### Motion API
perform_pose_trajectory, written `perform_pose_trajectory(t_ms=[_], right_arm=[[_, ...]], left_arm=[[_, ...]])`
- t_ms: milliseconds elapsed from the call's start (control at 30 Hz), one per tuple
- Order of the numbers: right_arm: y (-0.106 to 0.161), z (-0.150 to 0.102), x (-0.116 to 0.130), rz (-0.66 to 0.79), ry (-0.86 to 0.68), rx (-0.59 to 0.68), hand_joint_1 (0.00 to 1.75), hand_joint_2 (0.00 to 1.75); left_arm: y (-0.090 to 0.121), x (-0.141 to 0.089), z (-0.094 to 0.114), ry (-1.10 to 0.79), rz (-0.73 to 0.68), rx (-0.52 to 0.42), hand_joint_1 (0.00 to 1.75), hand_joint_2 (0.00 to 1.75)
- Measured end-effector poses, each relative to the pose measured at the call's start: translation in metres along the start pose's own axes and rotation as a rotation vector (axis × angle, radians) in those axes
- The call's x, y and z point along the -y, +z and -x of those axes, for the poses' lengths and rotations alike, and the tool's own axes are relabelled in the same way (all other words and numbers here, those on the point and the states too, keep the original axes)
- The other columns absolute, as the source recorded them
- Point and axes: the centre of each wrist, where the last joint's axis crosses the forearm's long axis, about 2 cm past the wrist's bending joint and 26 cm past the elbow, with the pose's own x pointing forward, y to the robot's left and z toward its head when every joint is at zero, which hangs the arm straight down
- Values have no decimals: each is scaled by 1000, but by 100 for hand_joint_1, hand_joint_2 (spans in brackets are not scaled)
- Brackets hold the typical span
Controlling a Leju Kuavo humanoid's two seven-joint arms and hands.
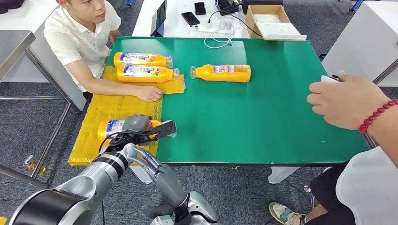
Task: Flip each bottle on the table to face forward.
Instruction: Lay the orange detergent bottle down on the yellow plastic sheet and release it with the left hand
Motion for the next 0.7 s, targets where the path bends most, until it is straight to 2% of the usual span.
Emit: perform_pose_trajectory(t_ms=[267, 533, 700], right_arm=[[-1, -1, -2, -13, -4, 7, 0, 0], [-2, -2, -4, -17, 0, 13, 0, 0], [-2, -2, -4, -12, 14, 16, 0, 0]], left_arm=[[-2, -2, -4, 270, 145, 173, 0, 175], [1, 5, -10, 503, 113, 282, 0, 175], [5, 13, -18, 657, 32, 365, 0, 175]])
